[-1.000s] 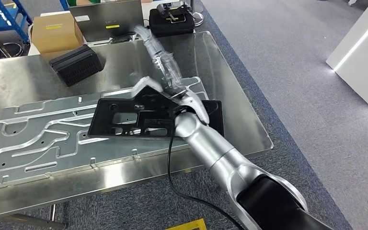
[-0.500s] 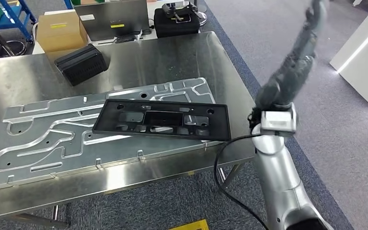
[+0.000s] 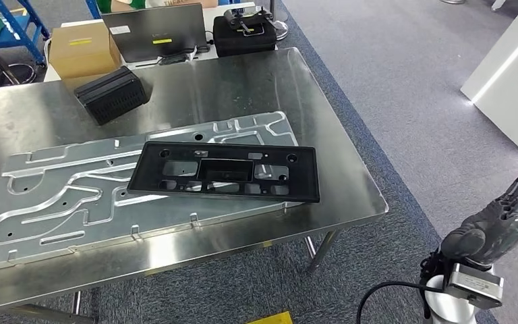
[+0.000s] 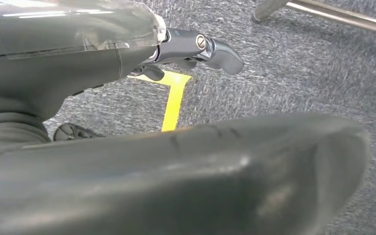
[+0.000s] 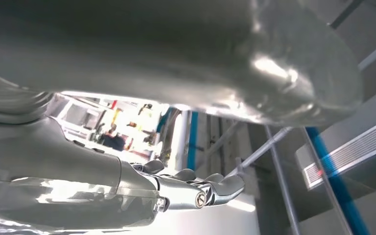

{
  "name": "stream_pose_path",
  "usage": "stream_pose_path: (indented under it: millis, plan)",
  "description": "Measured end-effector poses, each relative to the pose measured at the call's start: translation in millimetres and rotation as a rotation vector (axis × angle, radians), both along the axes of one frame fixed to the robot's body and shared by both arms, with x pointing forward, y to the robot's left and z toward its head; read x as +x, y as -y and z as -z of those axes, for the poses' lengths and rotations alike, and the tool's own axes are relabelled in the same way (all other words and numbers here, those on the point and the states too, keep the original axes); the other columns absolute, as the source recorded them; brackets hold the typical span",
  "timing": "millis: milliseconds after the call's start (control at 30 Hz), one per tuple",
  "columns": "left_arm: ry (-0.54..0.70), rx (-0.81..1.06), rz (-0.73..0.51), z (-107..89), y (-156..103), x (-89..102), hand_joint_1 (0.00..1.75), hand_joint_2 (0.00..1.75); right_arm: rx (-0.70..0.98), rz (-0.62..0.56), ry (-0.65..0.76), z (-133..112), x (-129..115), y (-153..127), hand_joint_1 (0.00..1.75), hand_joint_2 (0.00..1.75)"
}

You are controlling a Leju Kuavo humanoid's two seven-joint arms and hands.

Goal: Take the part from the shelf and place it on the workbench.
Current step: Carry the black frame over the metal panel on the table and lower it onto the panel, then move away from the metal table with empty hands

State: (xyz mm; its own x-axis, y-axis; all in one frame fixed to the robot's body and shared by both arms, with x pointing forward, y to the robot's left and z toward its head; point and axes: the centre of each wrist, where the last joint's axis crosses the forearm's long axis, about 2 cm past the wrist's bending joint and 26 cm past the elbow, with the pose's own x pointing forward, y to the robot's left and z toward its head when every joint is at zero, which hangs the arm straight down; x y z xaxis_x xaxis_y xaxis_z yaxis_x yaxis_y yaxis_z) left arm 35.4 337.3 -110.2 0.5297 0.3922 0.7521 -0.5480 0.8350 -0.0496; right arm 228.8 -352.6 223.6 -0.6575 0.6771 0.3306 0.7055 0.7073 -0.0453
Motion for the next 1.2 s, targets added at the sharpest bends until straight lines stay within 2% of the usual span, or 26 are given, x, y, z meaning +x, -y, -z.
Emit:
stream_pose_path:
  millis: [67, 200, 267, 433, 733, 933, 1067, 1200]
  plan:
    - [-0.006, 0.002, 0.008, 0.1, 0.0, -0.7, 0.00, 0.00, 0.015, -0.035, -0.062, 11.3, -10.0, 3.7, 0.00, 0.00]
    - [-0.015, 0.005, 0.019, 0.2, 0.0, -1.8, 0.00, 0.00, 0.130, -0.200, -0.206, 37.4, -33.8, 10.0, 0.00, 0.00]
    - [-0.019, 0.006, 0.022, 0.3, -0.1, -3.4, 0.00, 0.00, 0.165, -0.245, -0.250, 46.4, -42.6, 13.4, 0.00, 0.00]
    - [-0.024, 0.009, 0.017, 0.4, 0.3, -3.8, 0.00, 0.00, 0.146, -0.207, -0.327, 60.0, -52.5, 19.7, 0.00, 0.00]
    - [-0.039, 0.008, 0.031, 0.7, 1.8, -6.2, 0.00, 0.00, 0.207, -0.174, -0.376, 75.3, -59.1, 22.3, 0.00, 0.00]
    - [-0.039, 0.009, 0.036, 0.6, 1.7, -4.9, 0.00, 0.00, 0.259, -0.068, -0.516, 108.1, -69.5, 32.1, 0.00, 0.00]
    - [-0.039, 0.009, 0.035, 0.6, 1.5, -4.8, 0.00, 0.00, 0.254, 0.099, -0.677, 143.7, -81.0, 46.8, 0.00, 0.00]
    - [-0.036, 0.003, 0.029, 0.7, 3.0, -4.8, 0.00, 0.00, 0.287, 0.298, -0.881, 191.7, -106.5, 67.0, 0.00, 0.00]
